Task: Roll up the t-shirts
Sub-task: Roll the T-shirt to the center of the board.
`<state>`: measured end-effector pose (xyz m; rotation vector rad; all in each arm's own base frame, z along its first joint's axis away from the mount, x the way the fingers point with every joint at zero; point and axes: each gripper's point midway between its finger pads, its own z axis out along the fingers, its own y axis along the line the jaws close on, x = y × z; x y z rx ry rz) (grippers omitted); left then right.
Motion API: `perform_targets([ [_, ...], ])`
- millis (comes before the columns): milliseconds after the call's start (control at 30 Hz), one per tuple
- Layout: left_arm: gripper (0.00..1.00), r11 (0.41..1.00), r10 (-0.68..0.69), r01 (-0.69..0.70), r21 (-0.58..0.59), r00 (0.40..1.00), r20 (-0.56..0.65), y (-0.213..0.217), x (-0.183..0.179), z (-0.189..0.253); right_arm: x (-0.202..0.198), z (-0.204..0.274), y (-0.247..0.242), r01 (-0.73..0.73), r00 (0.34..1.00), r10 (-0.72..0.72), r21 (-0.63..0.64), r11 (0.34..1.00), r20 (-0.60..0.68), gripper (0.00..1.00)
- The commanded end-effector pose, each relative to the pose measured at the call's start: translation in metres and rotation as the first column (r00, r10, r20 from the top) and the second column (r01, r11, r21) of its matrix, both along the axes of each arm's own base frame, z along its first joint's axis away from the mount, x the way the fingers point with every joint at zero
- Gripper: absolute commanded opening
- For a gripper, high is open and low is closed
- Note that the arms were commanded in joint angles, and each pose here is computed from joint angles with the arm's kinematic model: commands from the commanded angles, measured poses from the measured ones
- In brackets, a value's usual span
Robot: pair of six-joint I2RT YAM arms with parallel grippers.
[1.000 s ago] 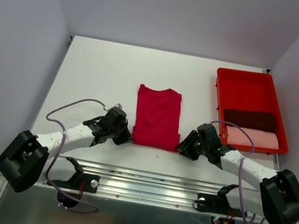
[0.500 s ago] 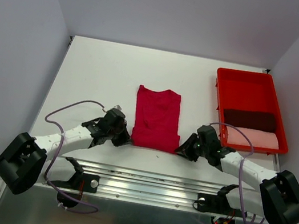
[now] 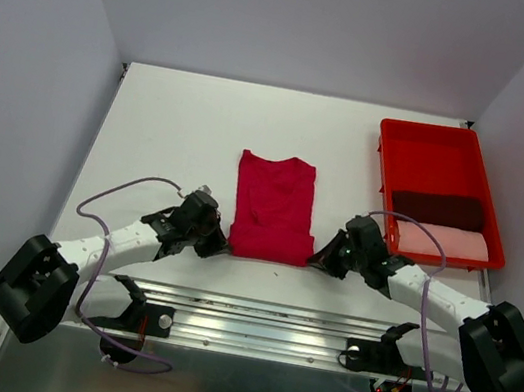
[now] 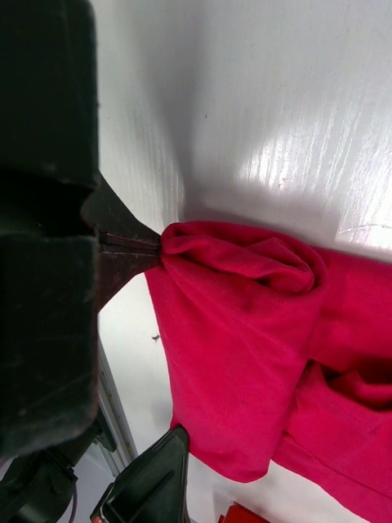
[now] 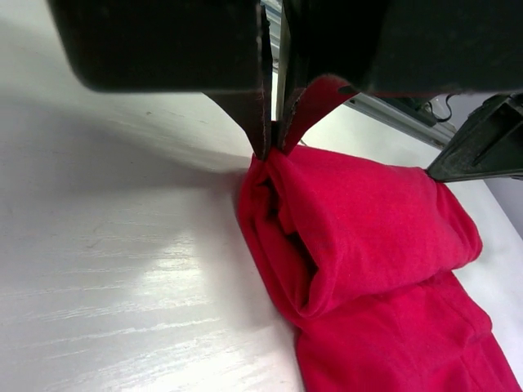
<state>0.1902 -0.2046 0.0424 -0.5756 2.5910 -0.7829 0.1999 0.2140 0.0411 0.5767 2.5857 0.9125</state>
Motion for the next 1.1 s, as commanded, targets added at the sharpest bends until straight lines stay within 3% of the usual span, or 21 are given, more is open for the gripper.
perform_targets([
  [0,0.00,1.000,0.006,-0.006,-0.001,1.000,-0.003,0.000,0.000,0.008,0.015,0.018,0.003,0.016,0.998,-0.015,-0.013,1.000,0.063,0.01],
  [567,0.00,0.998,0.038,-0.040,-0.052,0.999,-0.039,-0.006,0.017,0.027,0.041,0.037,0.008,0.025,0.994,-0.018,-0.070,0.997,0.106,0.01],
  [1067,0.00,0.998,0.055,-0.056,-0.012,0.997,-0.051,0.008,0.044,0.035,0.069,0.052,0.019,0.013,0.988,0.002,-0.099,0.995,0.154,0.01],
])
